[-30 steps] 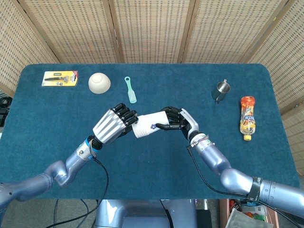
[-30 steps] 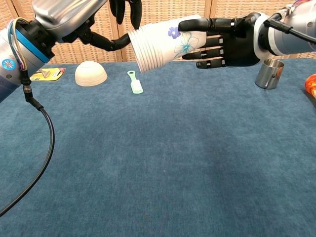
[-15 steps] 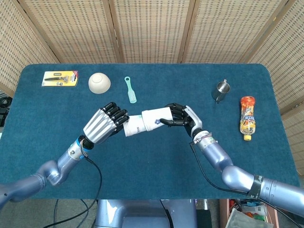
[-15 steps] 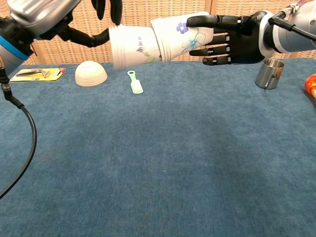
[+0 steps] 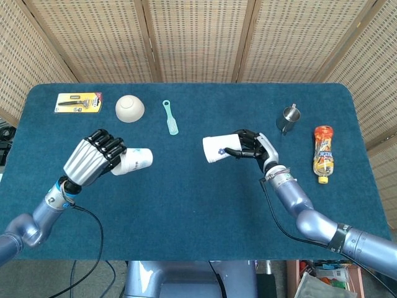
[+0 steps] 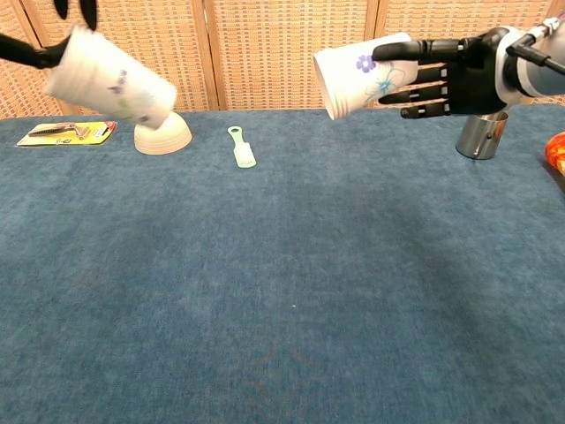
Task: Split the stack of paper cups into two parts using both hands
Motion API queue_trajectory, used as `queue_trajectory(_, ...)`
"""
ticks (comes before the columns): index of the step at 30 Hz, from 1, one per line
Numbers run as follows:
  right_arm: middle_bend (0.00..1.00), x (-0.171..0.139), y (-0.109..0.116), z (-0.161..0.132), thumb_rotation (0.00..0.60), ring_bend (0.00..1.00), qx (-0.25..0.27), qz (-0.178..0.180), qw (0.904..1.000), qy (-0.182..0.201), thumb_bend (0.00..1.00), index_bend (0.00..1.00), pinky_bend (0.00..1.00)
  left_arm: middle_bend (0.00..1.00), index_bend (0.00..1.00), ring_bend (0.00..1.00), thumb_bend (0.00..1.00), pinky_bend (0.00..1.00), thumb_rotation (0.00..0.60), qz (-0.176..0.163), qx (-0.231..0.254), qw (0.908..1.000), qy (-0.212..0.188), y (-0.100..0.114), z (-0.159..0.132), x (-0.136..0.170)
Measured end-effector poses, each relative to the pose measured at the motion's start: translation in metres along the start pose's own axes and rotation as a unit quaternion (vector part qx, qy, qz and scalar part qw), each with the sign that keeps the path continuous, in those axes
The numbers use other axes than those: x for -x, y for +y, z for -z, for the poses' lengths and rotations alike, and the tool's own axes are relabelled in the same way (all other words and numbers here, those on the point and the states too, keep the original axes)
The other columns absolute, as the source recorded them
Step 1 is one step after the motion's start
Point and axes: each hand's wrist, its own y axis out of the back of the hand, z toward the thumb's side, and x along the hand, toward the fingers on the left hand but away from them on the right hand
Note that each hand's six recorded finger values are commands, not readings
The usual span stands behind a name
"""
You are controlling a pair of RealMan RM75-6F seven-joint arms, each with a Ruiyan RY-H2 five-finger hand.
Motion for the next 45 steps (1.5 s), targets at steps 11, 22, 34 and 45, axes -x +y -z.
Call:
queue_trajectory(11,0.57,0.006,0.015,0.034,0.600,0.43,-0.090,0.032,0.9952,-0.019,0.28,0.55,0.65,0.54,0.68,0.55,0.59,0.47,0.600,0.098,-0.044,0.9935,0.038,-0.024,0.040,0.045)
queue_trajectory(22,0.11,0.001,0.011,0.056,0.600,0.02,-0.130,-0.016,0.9906,-0.039,0.16,0.21,0.20,0.03,0.31,0.29,0.46,0.39,0.600,0.184,-0.030,0.9763,0.110,-0.069,0.057,0.076)
queue_trajectory(34,0.00,-0.028,0.031,0.045,0.600,0.00,-0.242,-0.025,0.9692,0.039,0.00,0.09,0.07,0.00,0.00,0.00,0.19,0.01,0.600,0.168,0.012,0.9692,0.179,-0.050,0.073,0.094)
queue_trajectory(45,0.00,-0.103,0.087,0.023,0.600,0.00,-0.463,0.109,0.8569,0.199,0.00,0.09,0.00,0.00,0.00,0.00,0.17,0.00,0.600,0.152,0.098,0.9343,0.307,0.003,0.065,0.132)
